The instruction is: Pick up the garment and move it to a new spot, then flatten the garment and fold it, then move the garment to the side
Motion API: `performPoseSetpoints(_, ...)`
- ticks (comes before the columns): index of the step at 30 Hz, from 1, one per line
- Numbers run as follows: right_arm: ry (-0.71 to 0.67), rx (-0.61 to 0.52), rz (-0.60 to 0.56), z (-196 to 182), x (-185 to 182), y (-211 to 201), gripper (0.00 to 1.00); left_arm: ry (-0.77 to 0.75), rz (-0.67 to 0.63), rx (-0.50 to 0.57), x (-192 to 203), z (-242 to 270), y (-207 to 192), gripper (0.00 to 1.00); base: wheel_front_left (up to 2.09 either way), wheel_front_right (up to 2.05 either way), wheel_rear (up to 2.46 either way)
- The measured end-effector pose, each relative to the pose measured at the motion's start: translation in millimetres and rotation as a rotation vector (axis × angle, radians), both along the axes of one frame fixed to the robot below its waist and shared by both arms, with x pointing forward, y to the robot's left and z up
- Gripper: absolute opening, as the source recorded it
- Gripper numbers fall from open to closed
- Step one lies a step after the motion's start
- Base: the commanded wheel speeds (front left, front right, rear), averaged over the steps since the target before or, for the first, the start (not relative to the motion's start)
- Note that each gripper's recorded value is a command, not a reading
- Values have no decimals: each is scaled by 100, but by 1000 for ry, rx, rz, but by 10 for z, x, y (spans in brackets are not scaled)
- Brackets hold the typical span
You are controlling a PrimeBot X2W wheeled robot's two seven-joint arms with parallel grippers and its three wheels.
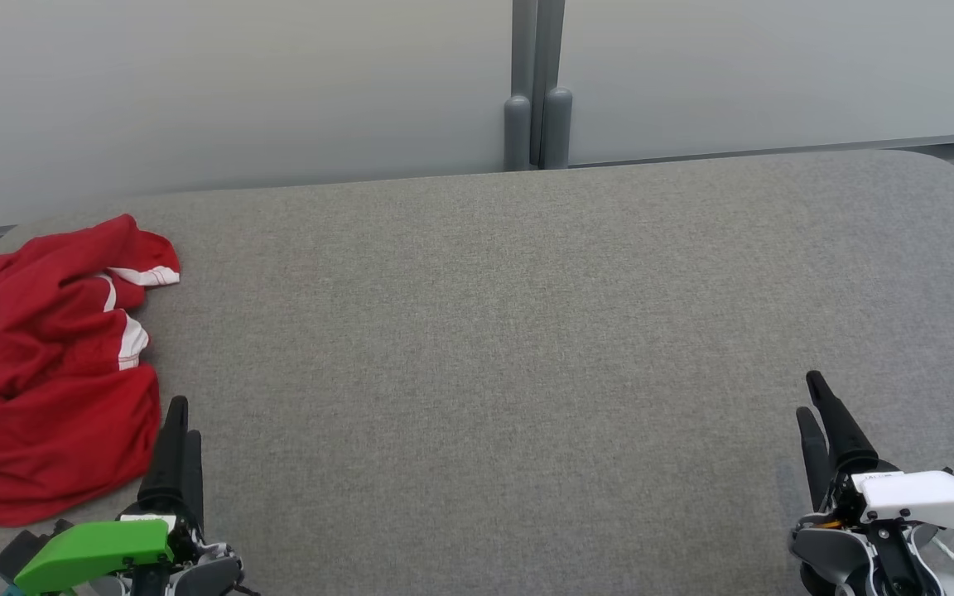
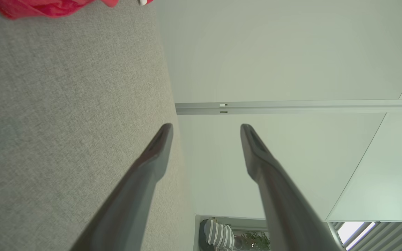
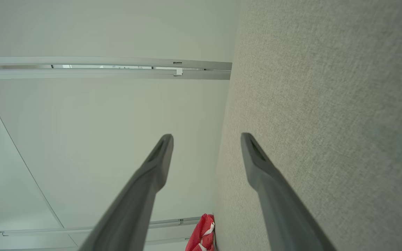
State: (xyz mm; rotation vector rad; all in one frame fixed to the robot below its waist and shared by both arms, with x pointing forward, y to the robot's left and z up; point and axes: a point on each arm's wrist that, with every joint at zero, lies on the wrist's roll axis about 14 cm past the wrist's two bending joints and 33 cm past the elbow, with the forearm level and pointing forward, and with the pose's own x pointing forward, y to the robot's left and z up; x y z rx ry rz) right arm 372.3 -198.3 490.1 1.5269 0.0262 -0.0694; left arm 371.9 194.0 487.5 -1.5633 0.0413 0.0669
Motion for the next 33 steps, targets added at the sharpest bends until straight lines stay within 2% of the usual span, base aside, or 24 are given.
performPoseSetpoints(7, -18, -135, 2, 79, 12, 12, 100, 8, 0, 70, -12, -19, -19, 100, 0, 0, 0)
performPoseSetpoints(16, -42, -369, 11, 179, 14, 30, 100, 10, -5, 216, -14, -18, -23, 100, 0, 0, 0)
performPoseSetpoints(24, -59, -592, 26, 234, 8, 61, 100, 2, -8, 388, -18, 12, -8, 100, 0, 0, 0)
performPoseSetpoints(25, -65, -644, 32, 251, 9, 71, 100, 0, -12, 435, -21, 15, -12, 100, 0, 0, 0)
performPoseSetpoints(33, -81, -823, 48, 277, 9, 107, 100, -19, -39, 635, -18, 57, -37, 100, 0, 0, 0)
